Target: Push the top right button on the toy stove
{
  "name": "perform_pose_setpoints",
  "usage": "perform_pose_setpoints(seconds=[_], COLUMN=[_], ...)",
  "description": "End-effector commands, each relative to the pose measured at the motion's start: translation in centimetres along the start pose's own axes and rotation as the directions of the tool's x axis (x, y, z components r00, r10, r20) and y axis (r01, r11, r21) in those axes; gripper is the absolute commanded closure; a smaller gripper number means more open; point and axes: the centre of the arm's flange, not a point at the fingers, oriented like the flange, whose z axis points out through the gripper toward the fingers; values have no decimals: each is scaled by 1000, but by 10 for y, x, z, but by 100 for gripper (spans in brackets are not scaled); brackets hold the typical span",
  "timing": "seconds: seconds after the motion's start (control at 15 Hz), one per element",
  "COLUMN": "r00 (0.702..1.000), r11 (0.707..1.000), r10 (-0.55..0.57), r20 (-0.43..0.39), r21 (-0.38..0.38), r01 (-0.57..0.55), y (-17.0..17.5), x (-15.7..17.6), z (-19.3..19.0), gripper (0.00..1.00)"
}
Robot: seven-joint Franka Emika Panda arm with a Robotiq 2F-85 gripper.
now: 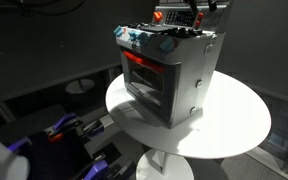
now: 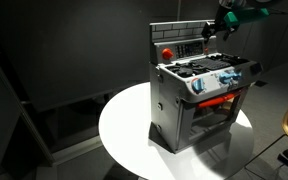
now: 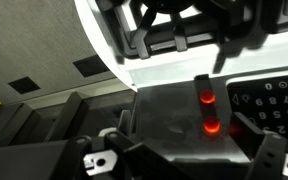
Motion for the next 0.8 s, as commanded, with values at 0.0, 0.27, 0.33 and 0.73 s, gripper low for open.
perform_pose_setpoints(seconds=[0.0,0.27,0.33,0.73], r00=[1000,1000,1000,999], r11=[1000,1000,1000,998], r10=[11,15,17,36], r20=[10,21,24,34], r21=[8,-6,-11,-52], r01=[-11,-15,-17,-34], y=[9,14,15,20], x=[-8,-13,-14,-13], z=[-13,-17,-17,-12], gripper=[0,0,0,0])
